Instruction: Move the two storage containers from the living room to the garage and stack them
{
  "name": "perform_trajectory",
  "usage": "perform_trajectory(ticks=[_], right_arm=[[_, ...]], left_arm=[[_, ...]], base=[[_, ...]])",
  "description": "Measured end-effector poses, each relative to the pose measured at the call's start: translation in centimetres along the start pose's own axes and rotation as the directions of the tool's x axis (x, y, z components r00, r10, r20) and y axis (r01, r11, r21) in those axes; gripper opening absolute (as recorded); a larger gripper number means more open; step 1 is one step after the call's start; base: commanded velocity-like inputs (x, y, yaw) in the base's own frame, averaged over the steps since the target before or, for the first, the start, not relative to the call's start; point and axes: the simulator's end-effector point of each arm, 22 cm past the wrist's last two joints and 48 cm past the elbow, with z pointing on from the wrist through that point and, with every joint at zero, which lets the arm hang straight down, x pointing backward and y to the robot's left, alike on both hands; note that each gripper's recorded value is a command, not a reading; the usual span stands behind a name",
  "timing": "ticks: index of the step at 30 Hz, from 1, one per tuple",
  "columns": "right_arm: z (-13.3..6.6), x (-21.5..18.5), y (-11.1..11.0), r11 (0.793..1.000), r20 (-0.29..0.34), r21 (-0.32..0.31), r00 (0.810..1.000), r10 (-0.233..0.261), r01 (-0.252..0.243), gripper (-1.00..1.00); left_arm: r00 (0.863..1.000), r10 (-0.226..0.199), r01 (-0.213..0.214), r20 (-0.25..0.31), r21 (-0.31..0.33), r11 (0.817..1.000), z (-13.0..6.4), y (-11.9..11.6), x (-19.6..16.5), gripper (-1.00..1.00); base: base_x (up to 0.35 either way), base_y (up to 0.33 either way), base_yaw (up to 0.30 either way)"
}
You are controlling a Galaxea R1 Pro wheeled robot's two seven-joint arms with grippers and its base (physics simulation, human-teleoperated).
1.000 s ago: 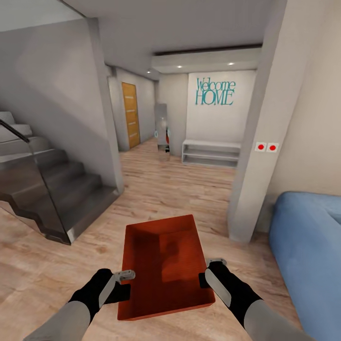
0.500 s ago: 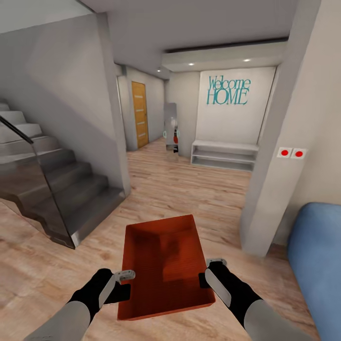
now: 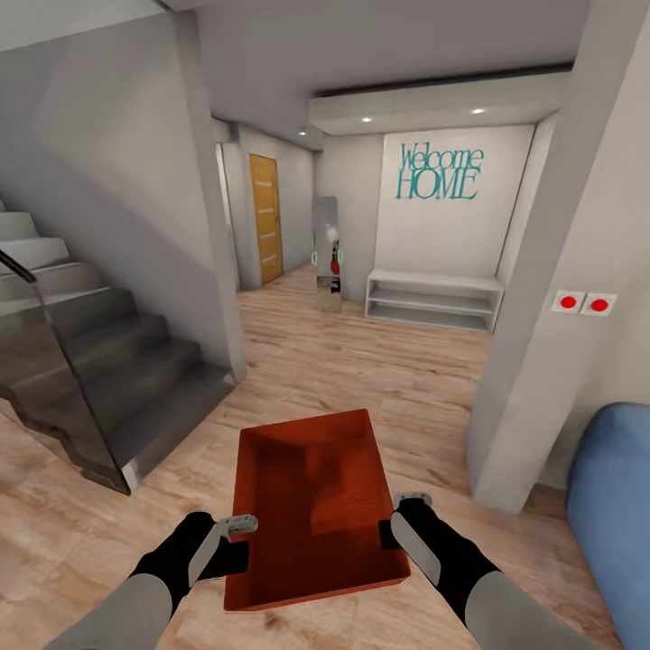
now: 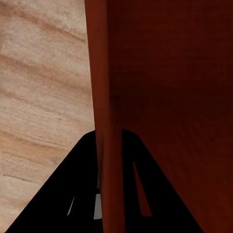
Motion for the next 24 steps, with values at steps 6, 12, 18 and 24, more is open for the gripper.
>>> perform_trajectory(ticks=[6, 12, 18, 24], right_arm=[[-0.01, -0.01, 0.00, 1.000, 0.000, 0.000, 1.000, 0.000, 0.000, -1.00], [-0.28, -0.25, -0.03, 1.000, 0.007, 0.000, 1.000, 0.001, -0.001, -1.00], [-0.39, -0.35, -0.05, 1.000, 0.010, 0.000, 1.000, 0.001, -0.001, -1.00], [-0.40, -0.36, -0.04, 1.000, 0.010, 0.000, 1.000, 0.001, -0.001, -1.00]], left_arm=[[1.000, 0.000, 0.000, 0.000, 0.000, 1.000, -0.01, 0.00, -0.01, -1.00], [1.000, 0.001, -0.001, 0.007, 0.001, 1.000, -0.29, -0.06, -0.23, -1.00], [1.000, 0.001, -0.001, 0.010, 0.001, 1.000, -0.40, -0.08, -0.32, -1.00], [1.000, 0.001, -0.001, 0.010, 0.001, 1.000, -0.40, -0.08, -0.32, -1.00]], base=[[0.335, 0.000, 0.000], [0.335, 0.000, 0.000], [0.335, 0.000, 0.000], [0.335, 0.000, 0.000]])
